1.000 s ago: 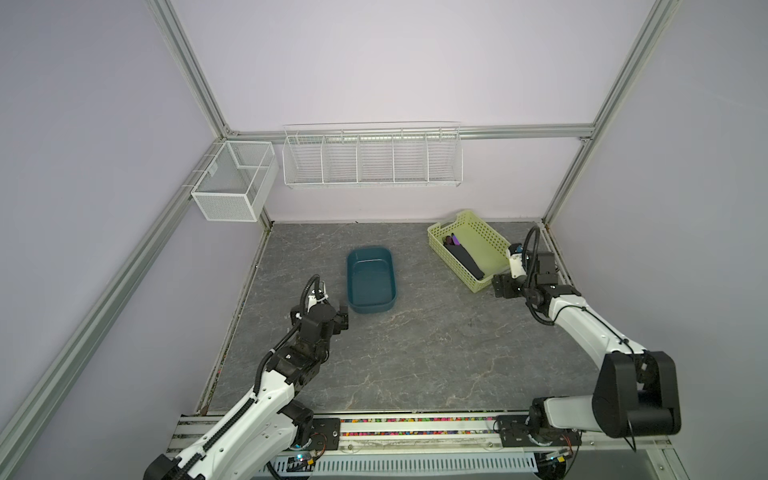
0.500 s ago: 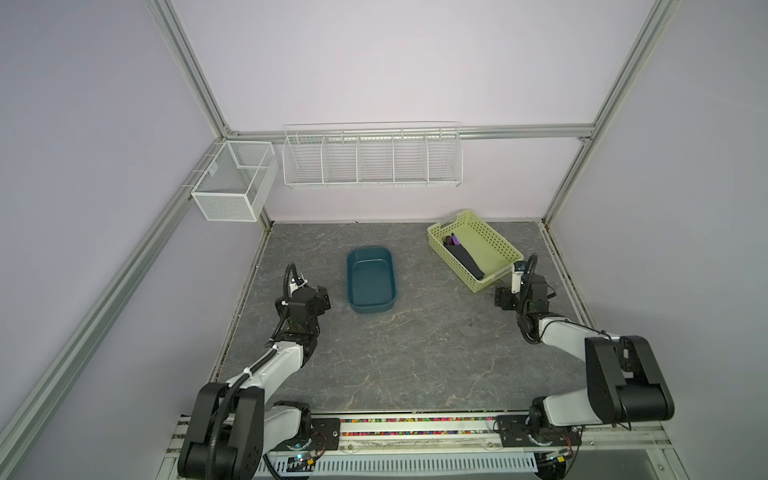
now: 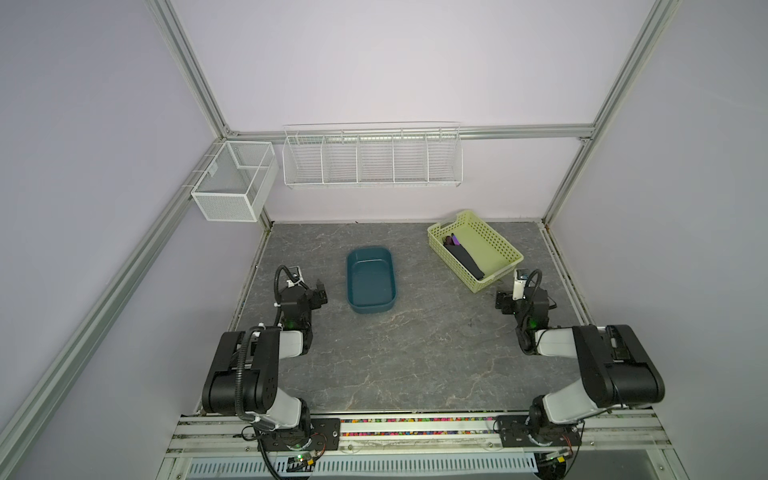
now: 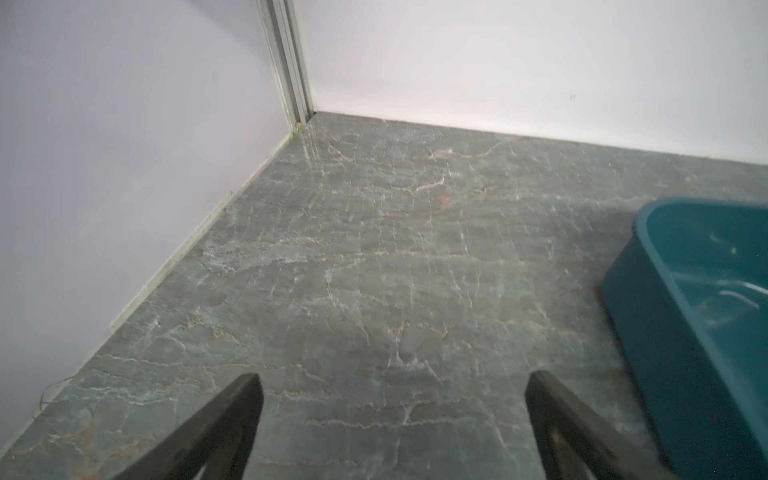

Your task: Place the utensils on the paper napkin and roll it up

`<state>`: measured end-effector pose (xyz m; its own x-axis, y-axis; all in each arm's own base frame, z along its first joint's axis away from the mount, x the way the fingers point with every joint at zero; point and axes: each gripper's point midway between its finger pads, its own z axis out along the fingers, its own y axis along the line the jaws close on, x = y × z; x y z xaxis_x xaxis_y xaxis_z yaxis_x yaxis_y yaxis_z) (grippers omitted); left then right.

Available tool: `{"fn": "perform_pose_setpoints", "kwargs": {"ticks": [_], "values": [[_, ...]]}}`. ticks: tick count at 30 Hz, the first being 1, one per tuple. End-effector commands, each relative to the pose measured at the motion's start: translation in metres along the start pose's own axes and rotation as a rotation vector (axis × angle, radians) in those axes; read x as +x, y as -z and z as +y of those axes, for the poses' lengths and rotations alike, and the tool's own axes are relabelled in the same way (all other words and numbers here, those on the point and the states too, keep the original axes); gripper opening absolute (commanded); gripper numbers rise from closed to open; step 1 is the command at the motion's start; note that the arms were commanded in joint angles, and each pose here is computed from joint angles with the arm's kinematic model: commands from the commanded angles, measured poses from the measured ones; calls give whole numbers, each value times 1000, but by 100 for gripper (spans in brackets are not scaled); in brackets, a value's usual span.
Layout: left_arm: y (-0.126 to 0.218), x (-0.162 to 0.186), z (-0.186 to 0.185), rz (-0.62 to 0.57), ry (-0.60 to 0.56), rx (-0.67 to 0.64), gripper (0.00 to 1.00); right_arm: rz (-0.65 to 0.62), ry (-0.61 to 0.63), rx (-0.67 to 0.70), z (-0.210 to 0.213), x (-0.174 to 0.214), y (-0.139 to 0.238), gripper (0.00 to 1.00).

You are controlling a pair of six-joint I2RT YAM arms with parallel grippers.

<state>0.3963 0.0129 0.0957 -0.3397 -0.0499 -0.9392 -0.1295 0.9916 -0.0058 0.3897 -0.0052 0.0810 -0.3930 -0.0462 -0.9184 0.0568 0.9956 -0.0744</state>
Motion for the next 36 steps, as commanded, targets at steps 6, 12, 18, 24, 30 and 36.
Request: {"fn": "perform_pose_setpoints", "kwargs": {"ticks": [6, 12, 18, 24, 30, 36], "values": [[-1, -21, -7, -84, -15, 39, 99, -53, -2, -16, -1, -13, 1, 89], [-1, -21, -6, -91, -16, 38, 99, -53, -2, -16, -1, -13, 0, 89], [-1, -20, -7, -90, -17, 39, 99, -53, -1, -17, 0, -13, 0, 89], [-1, -20, -6, -90, -17, 38, 99, -53, -2, -17, 0, -13, 0, 89], [-1, -20, -6, -90, -17, 38, 99, -52, -1, -17, -1, -13, 0, 89], [-1, -21, -6, -91, -17, 38, 99, -53, -1, -18, 0, -13, 0, 89]]}}
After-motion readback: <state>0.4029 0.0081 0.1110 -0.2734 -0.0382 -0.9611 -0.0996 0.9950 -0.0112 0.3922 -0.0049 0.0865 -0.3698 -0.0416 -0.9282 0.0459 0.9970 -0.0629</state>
